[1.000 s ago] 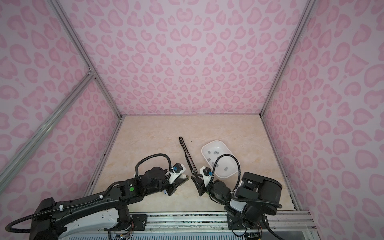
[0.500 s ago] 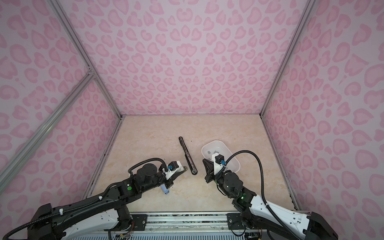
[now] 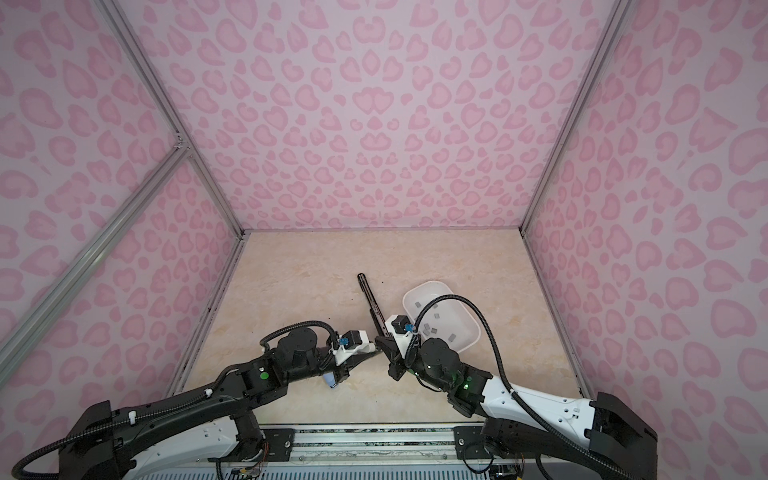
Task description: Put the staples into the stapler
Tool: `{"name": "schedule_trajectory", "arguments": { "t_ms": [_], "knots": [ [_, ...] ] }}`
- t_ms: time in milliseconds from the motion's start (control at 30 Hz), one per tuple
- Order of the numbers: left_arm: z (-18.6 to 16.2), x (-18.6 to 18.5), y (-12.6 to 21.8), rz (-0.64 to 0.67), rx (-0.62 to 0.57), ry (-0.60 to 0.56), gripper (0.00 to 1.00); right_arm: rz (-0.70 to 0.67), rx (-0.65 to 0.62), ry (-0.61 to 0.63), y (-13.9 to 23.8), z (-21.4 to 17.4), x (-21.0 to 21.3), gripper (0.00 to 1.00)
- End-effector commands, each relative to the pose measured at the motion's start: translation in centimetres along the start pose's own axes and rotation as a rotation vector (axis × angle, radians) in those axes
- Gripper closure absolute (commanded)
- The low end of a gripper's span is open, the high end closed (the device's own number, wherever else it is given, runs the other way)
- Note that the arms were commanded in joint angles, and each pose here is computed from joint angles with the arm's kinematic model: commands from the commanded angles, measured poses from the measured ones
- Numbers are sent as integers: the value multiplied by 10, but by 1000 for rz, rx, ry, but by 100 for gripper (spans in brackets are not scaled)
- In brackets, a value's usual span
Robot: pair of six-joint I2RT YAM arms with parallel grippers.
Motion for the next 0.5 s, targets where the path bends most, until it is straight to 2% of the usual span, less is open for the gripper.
{"name": "schedule_trajectory", "arguments": {
  "t_ms": [0,200,467],
  "knots": [
    [21,2,4,-2,-81,-16,96,-32,-15,-10,-1,-2,-5,96],
    [23,3,7,12,-102,-15,96,25,-28,-45,0,-9,3,97],
    [25,5,11,32,-129,-8,96,73,-6,-30,-10,-25,23,99]
  ]
}}
Point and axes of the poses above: each gripper's point midway between its finger pads, its own y axis back along the fingers, its own x axis along the line the jaws close on, z = x × y, the point moved 2 cm from there along y, back along the fingers, and after that the axes turned 5 degrees about -y, right-handed, at the moved point
